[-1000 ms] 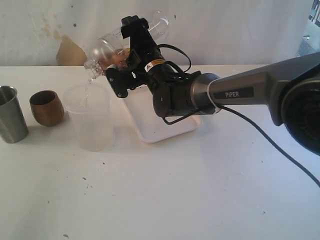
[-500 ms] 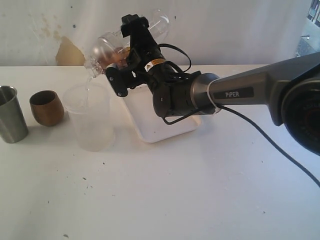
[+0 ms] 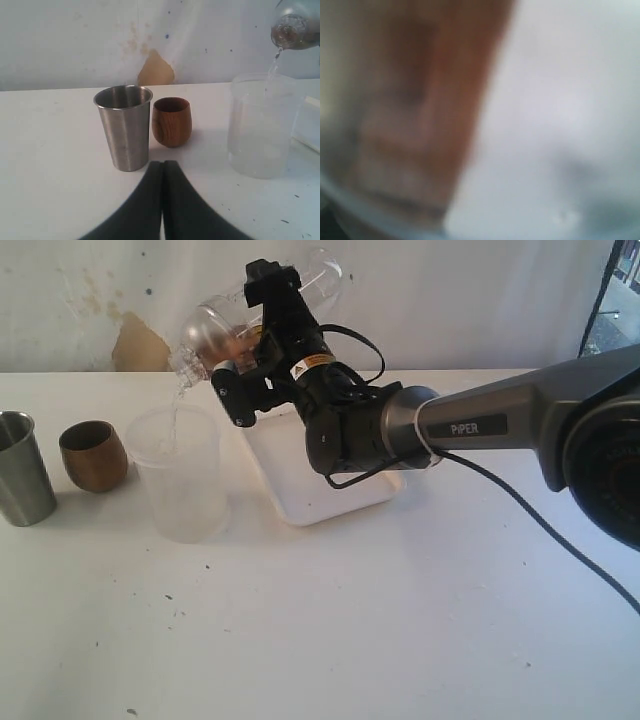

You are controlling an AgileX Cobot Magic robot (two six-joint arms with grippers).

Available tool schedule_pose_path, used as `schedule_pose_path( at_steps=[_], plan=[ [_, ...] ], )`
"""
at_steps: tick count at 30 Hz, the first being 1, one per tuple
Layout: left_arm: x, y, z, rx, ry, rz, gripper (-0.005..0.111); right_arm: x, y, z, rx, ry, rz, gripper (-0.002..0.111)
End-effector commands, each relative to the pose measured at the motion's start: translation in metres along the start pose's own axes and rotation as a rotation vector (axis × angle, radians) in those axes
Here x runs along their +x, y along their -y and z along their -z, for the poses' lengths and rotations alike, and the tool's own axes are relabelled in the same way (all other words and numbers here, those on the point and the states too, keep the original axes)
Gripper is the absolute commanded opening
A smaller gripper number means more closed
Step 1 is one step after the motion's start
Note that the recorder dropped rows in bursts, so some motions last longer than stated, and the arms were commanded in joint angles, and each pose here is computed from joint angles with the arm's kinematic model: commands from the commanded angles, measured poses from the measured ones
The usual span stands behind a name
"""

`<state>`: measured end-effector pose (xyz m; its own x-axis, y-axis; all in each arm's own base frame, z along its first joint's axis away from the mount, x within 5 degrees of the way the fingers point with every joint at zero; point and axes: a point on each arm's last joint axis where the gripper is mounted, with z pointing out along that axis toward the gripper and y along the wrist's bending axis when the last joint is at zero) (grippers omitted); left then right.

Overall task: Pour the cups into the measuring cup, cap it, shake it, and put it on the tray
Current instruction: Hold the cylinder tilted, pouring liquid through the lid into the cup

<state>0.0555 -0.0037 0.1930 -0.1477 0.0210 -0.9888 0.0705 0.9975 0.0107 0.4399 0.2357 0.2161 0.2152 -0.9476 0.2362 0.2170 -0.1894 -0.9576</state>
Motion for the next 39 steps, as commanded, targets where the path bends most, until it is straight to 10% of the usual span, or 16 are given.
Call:
schedule_pose_path(
  at_steps=[1,39],
  plan=[
    [0.0010,0.0000,0.0000,0.000,0.003,-0.001,0.000,0.0078,0.0157,-0.0019,0.079,-0.040,0.016,0.000],
    [0.0010,0.0000,0.0000,0.000,0.003,-0.001,0.000,0.0054,0.0160,-0.0020,0.083,-0.015,0.034,0.000]
  ],
)
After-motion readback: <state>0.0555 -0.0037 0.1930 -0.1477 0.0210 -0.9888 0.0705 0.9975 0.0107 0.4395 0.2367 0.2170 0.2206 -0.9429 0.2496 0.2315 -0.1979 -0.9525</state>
